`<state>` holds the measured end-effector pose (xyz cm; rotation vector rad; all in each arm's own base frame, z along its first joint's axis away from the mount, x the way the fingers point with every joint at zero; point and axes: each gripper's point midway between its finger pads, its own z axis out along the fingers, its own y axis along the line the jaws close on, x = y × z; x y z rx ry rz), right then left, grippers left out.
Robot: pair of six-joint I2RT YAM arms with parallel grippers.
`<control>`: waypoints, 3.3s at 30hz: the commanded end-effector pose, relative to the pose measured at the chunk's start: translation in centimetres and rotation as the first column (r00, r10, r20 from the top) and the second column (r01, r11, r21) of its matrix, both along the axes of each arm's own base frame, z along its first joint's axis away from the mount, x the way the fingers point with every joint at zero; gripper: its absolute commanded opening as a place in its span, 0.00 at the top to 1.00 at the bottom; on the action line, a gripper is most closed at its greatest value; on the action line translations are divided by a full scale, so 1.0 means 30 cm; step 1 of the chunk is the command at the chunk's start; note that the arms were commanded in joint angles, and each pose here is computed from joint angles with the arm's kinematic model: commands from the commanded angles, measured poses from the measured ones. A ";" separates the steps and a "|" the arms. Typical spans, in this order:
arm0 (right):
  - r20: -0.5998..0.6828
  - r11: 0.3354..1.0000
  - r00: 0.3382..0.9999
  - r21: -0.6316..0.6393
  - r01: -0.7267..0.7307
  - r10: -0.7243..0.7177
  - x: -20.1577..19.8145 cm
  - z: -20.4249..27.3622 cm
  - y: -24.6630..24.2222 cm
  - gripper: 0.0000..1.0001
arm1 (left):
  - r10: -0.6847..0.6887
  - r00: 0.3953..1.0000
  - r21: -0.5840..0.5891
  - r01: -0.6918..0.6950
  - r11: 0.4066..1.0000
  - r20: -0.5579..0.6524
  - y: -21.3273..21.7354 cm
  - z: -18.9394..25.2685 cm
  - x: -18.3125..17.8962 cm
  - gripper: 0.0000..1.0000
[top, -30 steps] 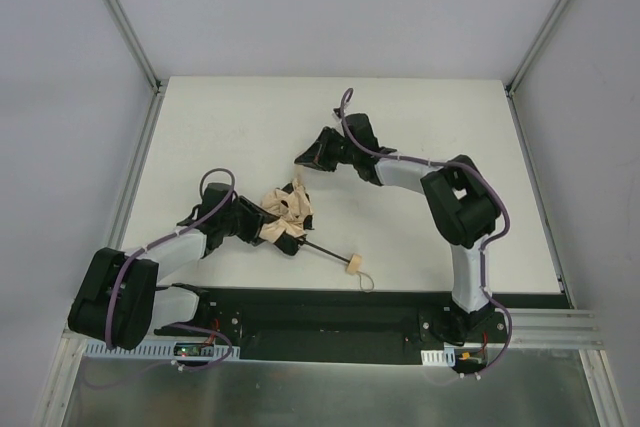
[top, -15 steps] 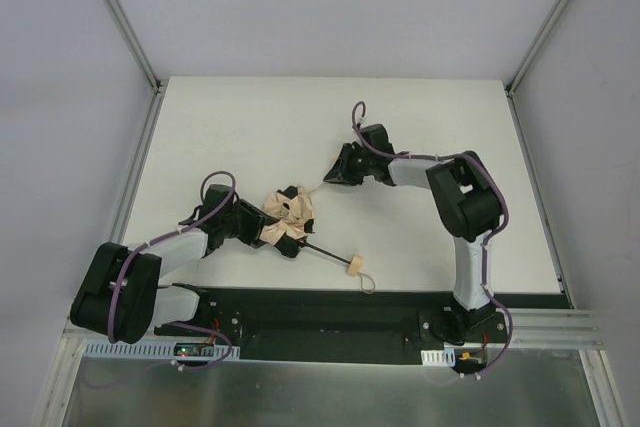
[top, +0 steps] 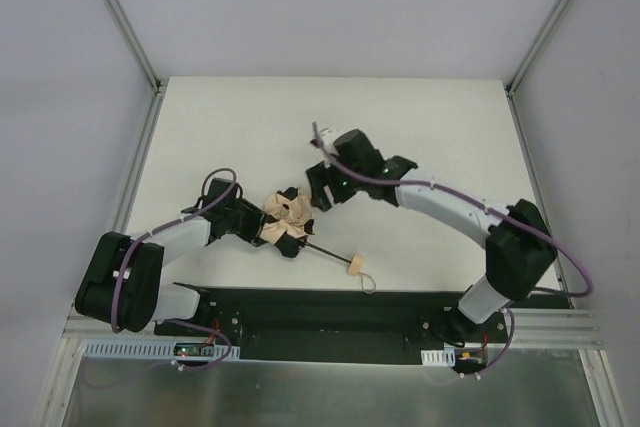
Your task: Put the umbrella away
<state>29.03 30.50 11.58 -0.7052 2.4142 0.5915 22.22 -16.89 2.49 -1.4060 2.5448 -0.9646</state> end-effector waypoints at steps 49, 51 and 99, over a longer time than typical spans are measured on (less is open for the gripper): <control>-0.287 0.898 0.856 0.032 -0.440 0.430 -0.418 -0.495 0.262 1.00 | -0.122 0.979 0.107 0.105 0.989 0.166 0.079 0.099 0.025 0.01; -0.360 0.905 0.831 0.122 -0.408 0.423 -0.429 -0.480 0.279 1.00 | -0.124 0.970 0.070 0.112 0.991 0.209 0.058 0.121 0.040 0.01; -0.077 0.962 0.970 -0.134 -0.237 0.228 -0.102 -0.039 0.196 0.19 | -0.170 0.978 0.174 0.189 0.967 -0.119 0.031 -0.240 -0.181 0.96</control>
